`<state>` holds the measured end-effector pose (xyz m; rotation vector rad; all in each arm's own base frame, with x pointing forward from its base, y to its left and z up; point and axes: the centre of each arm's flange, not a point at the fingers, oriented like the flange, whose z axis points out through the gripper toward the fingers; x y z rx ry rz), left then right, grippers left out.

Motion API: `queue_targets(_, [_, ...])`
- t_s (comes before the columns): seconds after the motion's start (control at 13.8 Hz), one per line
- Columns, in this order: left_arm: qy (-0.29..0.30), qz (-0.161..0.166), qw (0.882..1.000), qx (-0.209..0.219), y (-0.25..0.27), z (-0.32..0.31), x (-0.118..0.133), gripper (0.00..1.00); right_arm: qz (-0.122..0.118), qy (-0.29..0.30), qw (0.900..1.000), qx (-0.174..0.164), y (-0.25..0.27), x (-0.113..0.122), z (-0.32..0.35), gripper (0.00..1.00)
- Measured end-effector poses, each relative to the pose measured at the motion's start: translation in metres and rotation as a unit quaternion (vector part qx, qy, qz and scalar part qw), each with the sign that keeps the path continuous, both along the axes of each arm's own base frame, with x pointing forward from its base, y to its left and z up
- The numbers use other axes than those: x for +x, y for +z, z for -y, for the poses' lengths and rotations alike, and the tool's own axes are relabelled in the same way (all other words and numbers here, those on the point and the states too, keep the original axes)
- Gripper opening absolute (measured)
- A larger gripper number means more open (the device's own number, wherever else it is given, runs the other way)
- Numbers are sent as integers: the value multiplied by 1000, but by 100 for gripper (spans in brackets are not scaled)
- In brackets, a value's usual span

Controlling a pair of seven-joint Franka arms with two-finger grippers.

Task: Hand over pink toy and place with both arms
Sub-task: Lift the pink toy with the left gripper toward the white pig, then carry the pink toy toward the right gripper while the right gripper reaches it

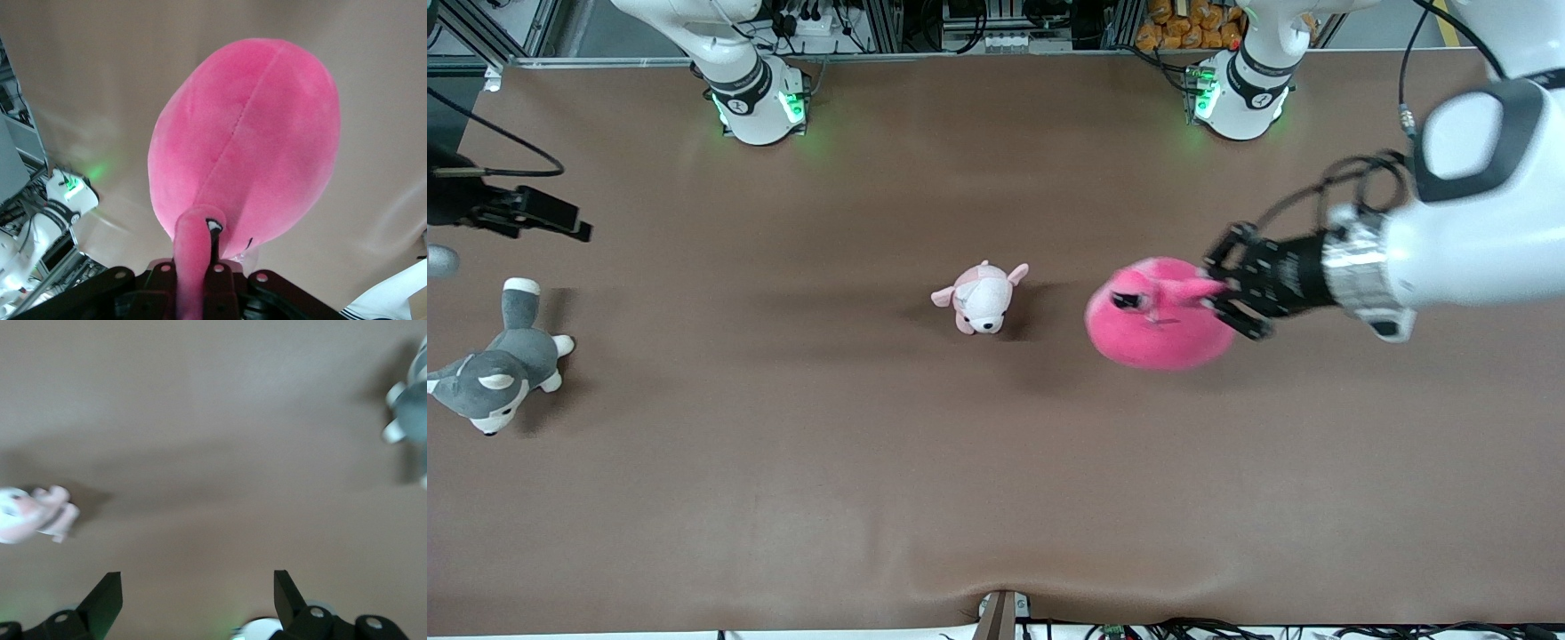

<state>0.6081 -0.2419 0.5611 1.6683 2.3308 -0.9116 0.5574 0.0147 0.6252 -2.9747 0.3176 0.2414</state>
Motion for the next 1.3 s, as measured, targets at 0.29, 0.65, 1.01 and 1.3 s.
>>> queue_targets(0.29, [37,-4,999,3,28,97,-36,11,-65,-203,976,42,5,-6,-74,100])
queue_targets(0.65, [97,13,995,-20,43,150,-53,11,-126,-405,905,3,0,-23,-192,100])
queue_targets(1.01, [110,25,993,-38,50,178,-65,11,-132,-521,843,8,-21,-22,-275,100])
queue_targets(1.3, [98,24,994,-38,50,192,-76,11,-142,-587,796,30,-20,-14,-301,100])
